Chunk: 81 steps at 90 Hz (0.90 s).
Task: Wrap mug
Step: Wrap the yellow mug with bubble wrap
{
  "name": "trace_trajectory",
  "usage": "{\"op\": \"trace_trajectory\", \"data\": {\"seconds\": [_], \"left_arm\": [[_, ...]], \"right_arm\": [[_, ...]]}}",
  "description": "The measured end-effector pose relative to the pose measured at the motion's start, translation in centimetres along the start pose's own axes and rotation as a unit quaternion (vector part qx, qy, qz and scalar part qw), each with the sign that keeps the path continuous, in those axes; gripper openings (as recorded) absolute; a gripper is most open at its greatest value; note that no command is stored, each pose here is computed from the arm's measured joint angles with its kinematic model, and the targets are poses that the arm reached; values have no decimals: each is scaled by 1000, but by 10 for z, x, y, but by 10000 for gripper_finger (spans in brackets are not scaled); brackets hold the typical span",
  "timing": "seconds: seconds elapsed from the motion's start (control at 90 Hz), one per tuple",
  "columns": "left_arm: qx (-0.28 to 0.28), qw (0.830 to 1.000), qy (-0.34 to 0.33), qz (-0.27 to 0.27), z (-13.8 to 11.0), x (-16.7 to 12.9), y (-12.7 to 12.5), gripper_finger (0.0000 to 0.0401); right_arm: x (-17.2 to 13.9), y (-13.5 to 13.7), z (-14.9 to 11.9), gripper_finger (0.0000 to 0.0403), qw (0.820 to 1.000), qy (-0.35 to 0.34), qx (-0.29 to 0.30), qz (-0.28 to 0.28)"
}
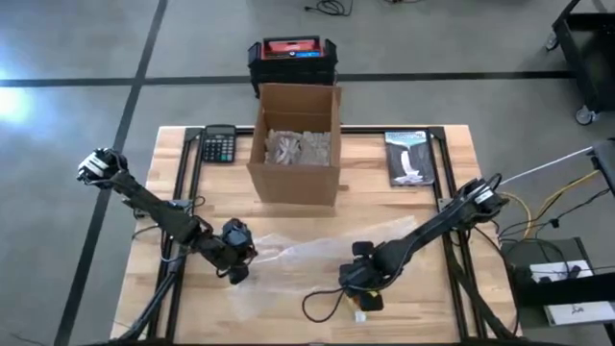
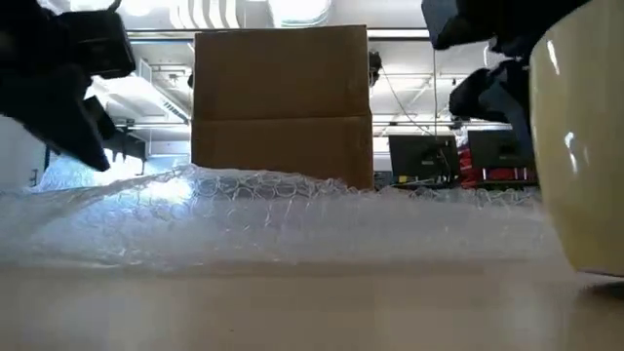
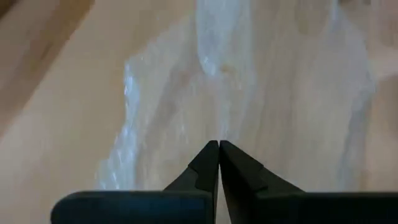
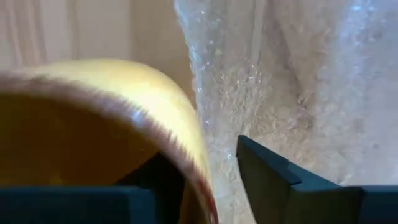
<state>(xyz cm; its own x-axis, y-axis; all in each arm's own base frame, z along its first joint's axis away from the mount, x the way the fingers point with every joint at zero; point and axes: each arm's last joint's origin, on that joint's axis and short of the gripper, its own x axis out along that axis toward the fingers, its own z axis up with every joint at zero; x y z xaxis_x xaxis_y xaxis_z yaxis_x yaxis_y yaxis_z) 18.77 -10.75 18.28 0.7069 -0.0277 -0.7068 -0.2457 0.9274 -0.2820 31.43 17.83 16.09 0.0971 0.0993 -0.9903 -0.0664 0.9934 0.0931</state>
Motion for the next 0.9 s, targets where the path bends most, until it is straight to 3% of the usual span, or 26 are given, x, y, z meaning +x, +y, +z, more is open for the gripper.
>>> {"op": "trace_trajectory", "data": {"seconds": [0.133, 0.222, 0.344, 0.433, 0.544, 0.633, 0.711, 0.9], "left_arm": [[25, 999, -25, -1, 10, 3, 4, 0], [40, 999, -35, 8, 16, 5, 9, 0], [50, 998, -38, 23, 23, 8, 17, 0], [55, 997, -38, 30, 26, 10, 21, 0], [62, 997, -38, 40, 29, 11, 26, 0], [64, 996, -36, 44, 29, 11, 27, 0], [63, 996, -36, 44, 29, 11, 27, 0], [57, 997, -27, 31, 29, 11, 27, 0]], "right_arm": [[-4, 2, 3, 12, 1000, 5, -14, 9], [-19, 5, 8, 15, 1000, 4, -25, 6], [-55, 14, 28, 8, 997, -57, -55, 18], [-75, 15, 40, 5, 989, -114, -85, -26], [-84, -4, 55, 5, 976, -168, -80, -111], [-78, -25, 69, 3, 974, -183, -52, -126], [-63, -41, 76, 3, 978, -158, -37, -130], [-26, -61, 85, 3, 992, -93, -24, -80]]}}
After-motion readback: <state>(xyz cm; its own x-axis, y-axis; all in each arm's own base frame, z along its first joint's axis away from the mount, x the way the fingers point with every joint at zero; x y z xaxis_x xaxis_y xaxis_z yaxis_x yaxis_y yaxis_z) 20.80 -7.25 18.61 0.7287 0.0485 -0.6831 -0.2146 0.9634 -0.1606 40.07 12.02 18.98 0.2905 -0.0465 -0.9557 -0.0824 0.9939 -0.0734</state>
